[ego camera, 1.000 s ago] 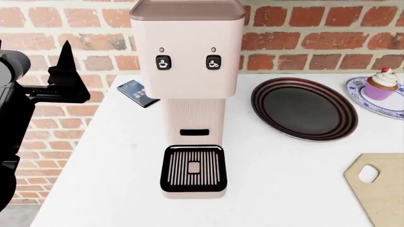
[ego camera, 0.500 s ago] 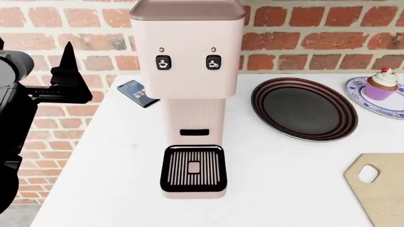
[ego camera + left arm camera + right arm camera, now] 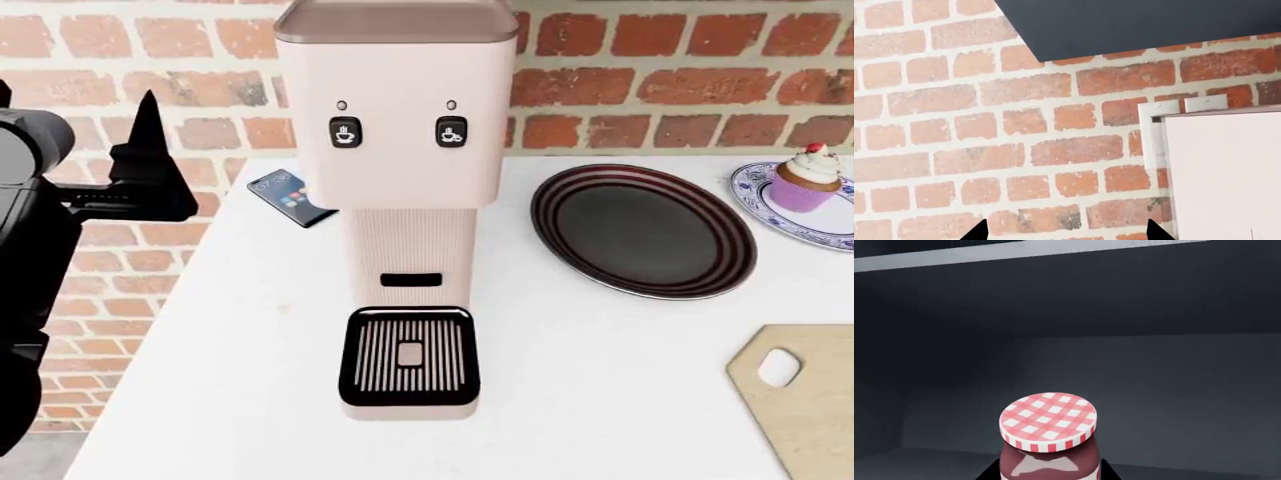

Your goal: From the different types of pastries on the counter, select a croissant and place it on the cutting board. Then retrieve a jar of jam from the cabinet and place it alongside the croissant on the cutting board.

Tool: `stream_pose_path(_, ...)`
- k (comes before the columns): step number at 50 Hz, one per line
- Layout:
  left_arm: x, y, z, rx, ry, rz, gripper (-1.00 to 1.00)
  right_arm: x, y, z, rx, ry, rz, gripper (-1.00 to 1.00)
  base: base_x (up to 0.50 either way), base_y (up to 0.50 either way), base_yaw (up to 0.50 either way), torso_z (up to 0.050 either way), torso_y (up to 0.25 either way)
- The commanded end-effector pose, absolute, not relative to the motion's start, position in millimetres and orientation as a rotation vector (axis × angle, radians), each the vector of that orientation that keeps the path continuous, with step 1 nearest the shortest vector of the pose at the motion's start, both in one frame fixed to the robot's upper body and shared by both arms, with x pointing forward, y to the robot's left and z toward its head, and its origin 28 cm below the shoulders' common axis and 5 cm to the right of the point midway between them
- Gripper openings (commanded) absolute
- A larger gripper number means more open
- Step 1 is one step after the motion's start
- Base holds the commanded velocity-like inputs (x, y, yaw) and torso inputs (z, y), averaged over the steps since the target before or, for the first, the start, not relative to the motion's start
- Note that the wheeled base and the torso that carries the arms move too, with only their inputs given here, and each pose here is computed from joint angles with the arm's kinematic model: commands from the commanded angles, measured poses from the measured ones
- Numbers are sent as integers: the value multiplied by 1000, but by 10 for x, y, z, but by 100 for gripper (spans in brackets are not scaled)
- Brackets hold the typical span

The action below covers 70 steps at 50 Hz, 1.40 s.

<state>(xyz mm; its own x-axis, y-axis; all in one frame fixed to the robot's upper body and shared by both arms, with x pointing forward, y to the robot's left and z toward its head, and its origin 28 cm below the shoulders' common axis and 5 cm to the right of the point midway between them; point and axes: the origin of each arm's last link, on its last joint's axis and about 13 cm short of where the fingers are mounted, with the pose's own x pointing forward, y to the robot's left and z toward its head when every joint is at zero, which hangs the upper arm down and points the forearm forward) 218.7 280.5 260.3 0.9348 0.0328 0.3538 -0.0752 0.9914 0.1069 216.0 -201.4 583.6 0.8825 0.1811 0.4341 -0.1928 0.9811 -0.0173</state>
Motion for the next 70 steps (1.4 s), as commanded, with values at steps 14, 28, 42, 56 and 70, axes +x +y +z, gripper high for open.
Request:
stream_pose_path(14,2162,2746,2377,142,-251,17,100,1657,-2527,5724,25,-510,-29,-100,0,6,5,0,0)
stream_pose_path(28,2147,2752,2379,142,-252,21,100,1381,-2710,5677,-51,-539,-251,-100,0,6,5,0,0)
stream_pose_path(42,2144,2742,2422,143,-260,20,100,1135,-2869,5587,-98,-535,-323,-100,-1,5,5,0,0)
stream_pose_path(56,2138,2755,2395,141,-256,24,100,956,-3089,5503,-154,-458,-453,-100,-1,5,5,0,0)
stream_pose_path(70,2137,2753,2394,142,-255,24,100,858,-3250,5465,-204,-390,-585,-100,-2,6,6,0,0)
